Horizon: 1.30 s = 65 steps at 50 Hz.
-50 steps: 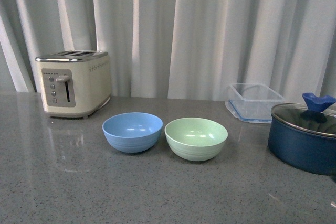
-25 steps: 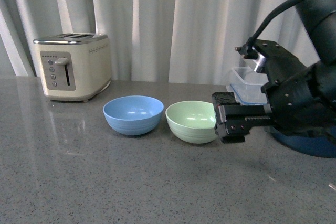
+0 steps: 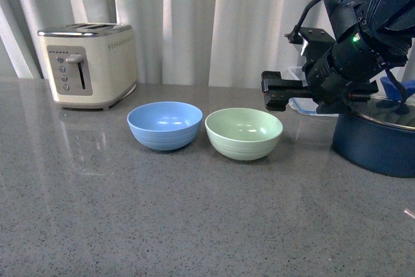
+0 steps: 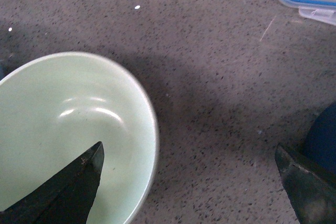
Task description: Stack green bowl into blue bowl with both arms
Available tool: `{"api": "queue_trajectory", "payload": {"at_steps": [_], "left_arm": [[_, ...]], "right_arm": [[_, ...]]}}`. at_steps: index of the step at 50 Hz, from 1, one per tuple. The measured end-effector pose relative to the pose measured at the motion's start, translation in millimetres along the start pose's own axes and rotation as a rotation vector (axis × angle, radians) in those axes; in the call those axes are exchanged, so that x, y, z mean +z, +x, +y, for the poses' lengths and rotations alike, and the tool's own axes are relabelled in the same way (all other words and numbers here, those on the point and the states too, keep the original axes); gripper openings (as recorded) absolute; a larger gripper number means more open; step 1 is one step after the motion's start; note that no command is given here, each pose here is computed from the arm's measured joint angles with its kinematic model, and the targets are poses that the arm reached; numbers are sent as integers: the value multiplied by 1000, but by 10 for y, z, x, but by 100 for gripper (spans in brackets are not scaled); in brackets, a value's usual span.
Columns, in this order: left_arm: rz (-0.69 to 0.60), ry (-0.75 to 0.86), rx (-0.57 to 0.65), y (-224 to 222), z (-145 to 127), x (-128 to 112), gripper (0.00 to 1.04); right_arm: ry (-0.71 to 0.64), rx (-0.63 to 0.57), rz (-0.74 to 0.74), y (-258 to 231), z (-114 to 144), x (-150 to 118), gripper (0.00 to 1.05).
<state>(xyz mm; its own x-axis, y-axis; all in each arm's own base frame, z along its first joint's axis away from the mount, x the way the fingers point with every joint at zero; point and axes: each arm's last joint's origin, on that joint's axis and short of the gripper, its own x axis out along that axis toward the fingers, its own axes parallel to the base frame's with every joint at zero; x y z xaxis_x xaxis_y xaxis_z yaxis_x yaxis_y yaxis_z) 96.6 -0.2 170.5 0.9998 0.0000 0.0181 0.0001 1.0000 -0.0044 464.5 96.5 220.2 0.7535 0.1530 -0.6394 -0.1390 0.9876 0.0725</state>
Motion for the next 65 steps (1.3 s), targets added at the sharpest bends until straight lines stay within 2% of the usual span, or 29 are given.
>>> {"api": "queue_trajectory", "payload": {"at_steps": [13,40,63,65], "left_arm": [[0,0,0,0,0,0,98],[0,0,0,0,0,0,98],[0,0,0,0,0,0,98],[0,0,0,0,0,0,98]], "right_arm": [[-3,-13,-8,96,-61,66,95],[-43,39,33,229,140,-103,95],[-49,54,60,359,164,-232,95],[-54,56,68,368,172,-264,90]]}}
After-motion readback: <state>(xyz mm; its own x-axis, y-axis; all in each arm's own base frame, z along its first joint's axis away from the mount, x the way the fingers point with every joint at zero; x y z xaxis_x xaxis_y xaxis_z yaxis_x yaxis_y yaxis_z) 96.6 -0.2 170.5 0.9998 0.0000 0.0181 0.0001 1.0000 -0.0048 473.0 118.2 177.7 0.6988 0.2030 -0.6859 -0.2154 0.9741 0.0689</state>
